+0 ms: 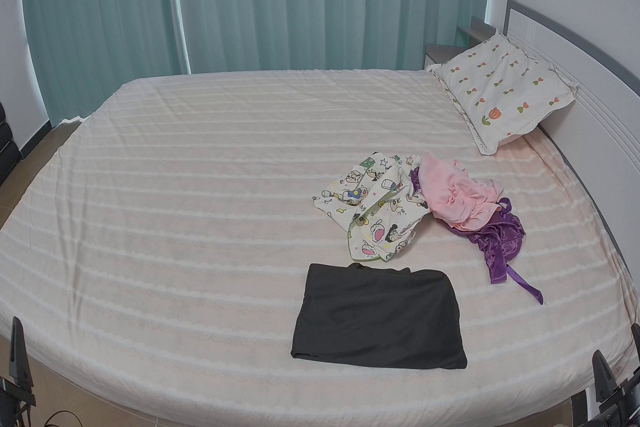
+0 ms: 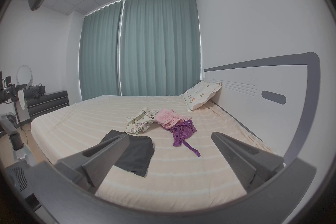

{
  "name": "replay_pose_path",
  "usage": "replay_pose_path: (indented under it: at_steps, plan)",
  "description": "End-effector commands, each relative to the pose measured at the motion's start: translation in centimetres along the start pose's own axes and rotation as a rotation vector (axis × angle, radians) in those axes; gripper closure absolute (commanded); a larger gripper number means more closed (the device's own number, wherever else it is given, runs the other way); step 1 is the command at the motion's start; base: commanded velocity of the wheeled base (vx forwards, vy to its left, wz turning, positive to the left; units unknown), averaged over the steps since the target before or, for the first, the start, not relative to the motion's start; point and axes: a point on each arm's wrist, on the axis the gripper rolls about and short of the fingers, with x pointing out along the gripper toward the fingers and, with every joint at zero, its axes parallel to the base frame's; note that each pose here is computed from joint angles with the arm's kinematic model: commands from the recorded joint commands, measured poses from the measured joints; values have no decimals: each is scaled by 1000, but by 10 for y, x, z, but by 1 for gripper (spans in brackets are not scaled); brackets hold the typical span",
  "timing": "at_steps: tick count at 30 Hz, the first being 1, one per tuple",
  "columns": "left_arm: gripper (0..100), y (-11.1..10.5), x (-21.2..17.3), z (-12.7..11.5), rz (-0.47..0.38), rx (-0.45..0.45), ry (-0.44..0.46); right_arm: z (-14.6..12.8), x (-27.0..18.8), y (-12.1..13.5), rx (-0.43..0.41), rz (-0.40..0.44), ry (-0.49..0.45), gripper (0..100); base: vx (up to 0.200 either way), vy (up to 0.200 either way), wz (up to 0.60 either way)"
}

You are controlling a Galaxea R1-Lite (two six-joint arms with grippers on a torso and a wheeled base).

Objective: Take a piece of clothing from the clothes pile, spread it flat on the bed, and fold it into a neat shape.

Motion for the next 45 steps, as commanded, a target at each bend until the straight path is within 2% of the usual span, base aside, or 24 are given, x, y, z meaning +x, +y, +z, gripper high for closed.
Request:
replay_pose_path:
  at_steps: [1,3,5,6,8,9,11,45]
  plan:
    - [0,-2,0,-21,-86,57,37,-5,1,0,-23,-21,-1,0,0,0,0]
    - [0,-3,0,-23,-110,57,55,-4,0,0,-9,-21,-4,0,0,0,0]
    - [0,-3,-1,-28,-126,65,101,-5,1,0,-3,-21,-3,0,0,0,0]
    - [0,-3,-1,-34,-136,78,161,-5,1,0,1,-23,-3,0,0,0,0]
    - [0,-4,-2,-37,-176,72,188,-5,1,0,1,-23,-4,0,0,0,0]
    - [0,-5,-3,-38,-252,64,202,-5,1,0,1,-23,-4,0,0,0,0]
    - [0,-6,-4,-41,-289,49,240,-5,1,0,3,-20,-4,0,0,0,0]
    - [0,-6,-4,-41,-286,29,240,-4,0,0,-2,-18,-4,0,0,0,0]
